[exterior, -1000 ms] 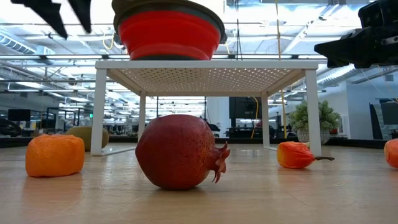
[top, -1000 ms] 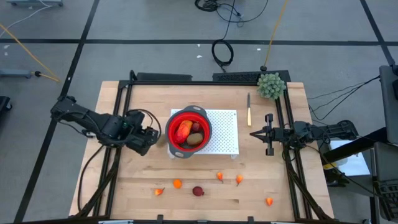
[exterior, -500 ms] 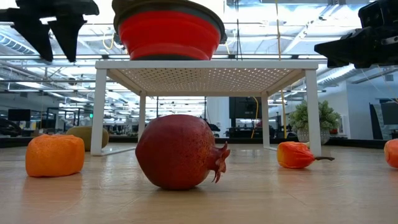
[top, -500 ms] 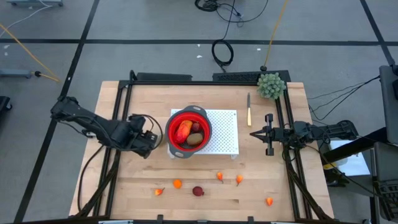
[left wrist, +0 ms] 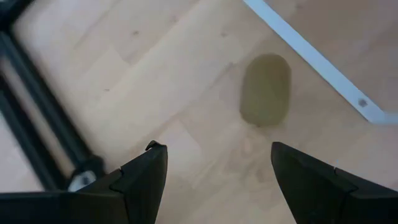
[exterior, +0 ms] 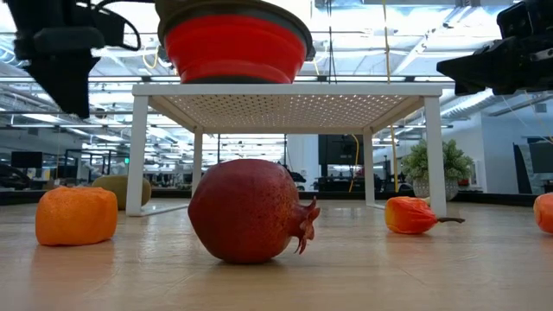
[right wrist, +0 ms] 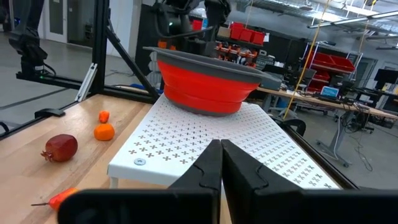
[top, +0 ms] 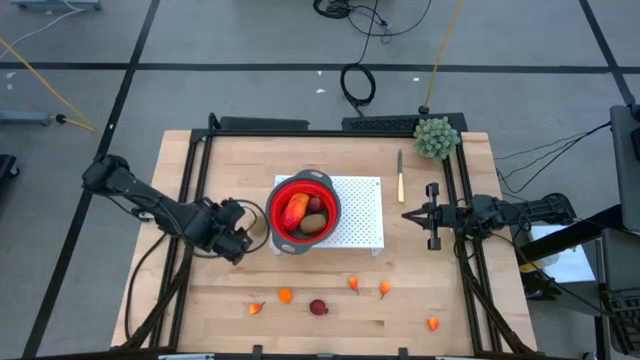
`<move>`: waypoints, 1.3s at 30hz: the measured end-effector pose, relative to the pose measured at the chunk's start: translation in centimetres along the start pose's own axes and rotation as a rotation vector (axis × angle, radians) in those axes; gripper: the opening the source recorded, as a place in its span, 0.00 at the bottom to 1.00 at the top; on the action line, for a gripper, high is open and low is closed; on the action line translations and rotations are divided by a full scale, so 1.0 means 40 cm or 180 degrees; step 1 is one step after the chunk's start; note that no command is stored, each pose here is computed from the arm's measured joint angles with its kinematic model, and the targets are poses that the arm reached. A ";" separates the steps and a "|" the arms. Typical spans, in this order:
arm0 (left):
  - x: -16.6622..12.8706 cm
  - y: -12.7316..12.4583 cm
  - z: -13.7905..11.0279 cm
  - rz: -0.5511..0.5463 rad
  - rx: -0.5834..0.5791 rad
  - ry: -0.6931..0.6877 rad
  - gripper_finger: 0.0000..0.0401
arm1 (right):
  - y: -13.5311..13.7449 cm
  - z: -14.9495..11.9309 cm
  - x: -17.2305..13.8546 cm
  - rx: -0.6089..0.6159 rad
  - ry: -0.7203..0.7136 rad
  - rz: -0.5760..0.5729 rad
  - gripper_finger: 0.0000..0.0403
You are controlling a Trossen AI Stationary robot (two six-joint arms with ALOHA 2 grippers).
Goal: Pick & Place Fruit
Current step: Put the kiwi into the strainer bowl on the shelf
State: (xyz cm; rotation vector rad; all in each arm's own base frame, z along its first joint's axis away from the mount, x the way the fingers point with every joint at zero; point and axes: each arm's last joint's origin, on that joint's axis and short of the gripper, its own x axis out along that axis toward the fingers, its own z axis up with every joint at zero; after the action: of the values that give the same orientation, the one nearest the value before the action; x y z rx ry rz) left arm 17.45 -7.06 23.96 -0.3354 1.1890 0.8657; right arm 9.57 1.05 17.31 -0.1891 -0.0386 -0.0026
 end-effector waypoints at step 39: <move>0.187 -0.030 -0.147 -0.0454 -0.0012 -0.1306 0.70 | 0.000 0.000 0.000 0.0001 -0.0001 -0.0001 0.00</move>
State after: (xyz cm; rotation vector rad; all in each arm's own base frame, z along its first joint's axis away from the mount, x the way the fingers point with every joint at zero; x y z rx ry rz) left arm 15.22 -8.57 14.77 -0.2282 0.7737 0.7674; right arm 9.57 1.05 17.31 -0.1886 -0.0388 -0.0029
